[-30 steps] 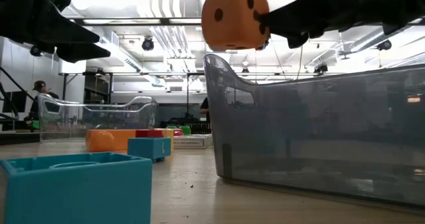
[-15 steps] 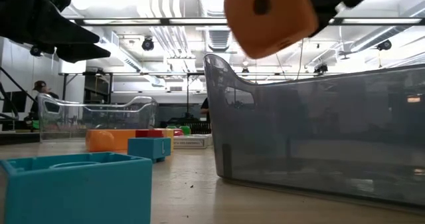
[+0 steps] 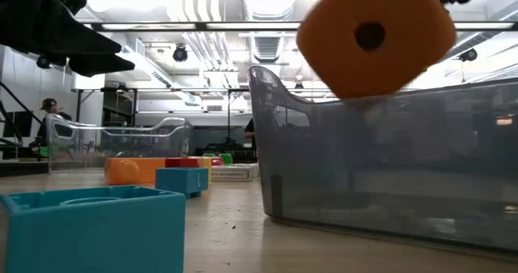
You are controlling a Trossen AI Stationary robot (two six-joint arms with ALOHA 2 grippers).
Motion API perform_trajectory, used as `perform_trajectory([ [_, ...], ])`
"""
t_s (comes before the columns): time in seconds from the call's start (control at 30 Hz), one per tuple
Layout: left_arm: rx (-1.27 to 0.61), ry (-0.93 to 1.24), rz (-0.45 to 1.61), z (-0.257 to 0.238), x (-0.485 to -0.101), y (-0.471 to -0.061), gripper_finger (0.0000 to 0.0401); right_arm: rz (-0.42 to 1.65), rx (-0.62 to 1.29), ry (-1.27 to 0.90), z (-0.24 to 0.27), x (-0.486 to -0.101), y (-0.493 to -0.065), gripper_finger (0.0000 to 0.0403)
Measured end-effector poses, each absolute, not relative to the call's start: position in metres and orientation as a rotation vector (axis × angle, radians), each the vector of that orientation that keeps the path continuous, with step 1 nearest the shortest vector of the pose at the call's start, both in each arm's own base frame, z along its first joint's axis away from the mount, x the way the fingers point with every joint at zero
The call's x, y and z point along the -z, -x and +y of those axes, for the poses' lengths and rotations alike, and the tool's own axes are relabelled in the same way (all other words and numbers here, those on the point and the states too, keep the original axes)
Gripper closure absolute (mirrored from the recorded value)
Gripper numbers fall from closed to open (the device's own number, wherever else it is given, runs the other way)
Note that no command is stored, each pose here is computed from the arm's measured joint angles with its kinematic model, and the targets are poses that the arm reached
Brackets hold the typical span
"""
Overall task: Pick & Place Toys
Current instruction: Put the orange die into the gray bin
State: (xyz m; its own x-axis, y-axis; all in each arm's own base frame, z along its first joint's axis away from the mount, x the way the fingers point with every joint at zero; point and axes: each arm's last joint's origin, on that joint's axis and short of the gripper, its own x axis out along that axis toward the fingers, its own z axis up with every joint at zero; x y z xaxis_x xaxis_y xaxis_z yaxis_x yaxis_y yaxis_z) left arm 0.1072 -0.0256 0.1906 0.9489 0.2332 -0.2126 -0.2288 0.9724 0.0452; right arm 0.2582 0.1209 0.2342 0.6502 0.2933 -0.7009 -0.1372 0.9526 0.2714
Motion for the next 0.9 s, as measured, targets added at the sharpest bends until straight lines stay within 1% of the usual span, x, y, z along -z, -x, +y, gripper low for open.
perform_trajectory([
  [0.23,-0.235,-0.02,0.219,-0.026,-0.191,-0.107,0.0003,0.911,-0.245,-0.192,0.127,-0.214,-0.271,0.0334],
  [0.43,-0.235,-0.02,0.219,-0.026,-0.191,-0.107,0.0003,0.941,-0.246,-0.188,0.131,-0.207,-0.278,0.0334],
  [0.8,-0.235,-0.02,0.219,-0.026,-0.191,-0.107,0.0003,0.948,-0.235,-0.197,0.132,-0.217,-0.281,0.0333],
  [0.9,-0.235,-0.02,0.218,-0.026,-0.191,-0.107,0.0003,0.956,-0.223,-0.193,0.132,-0.218,-0.282,0.0315],
])
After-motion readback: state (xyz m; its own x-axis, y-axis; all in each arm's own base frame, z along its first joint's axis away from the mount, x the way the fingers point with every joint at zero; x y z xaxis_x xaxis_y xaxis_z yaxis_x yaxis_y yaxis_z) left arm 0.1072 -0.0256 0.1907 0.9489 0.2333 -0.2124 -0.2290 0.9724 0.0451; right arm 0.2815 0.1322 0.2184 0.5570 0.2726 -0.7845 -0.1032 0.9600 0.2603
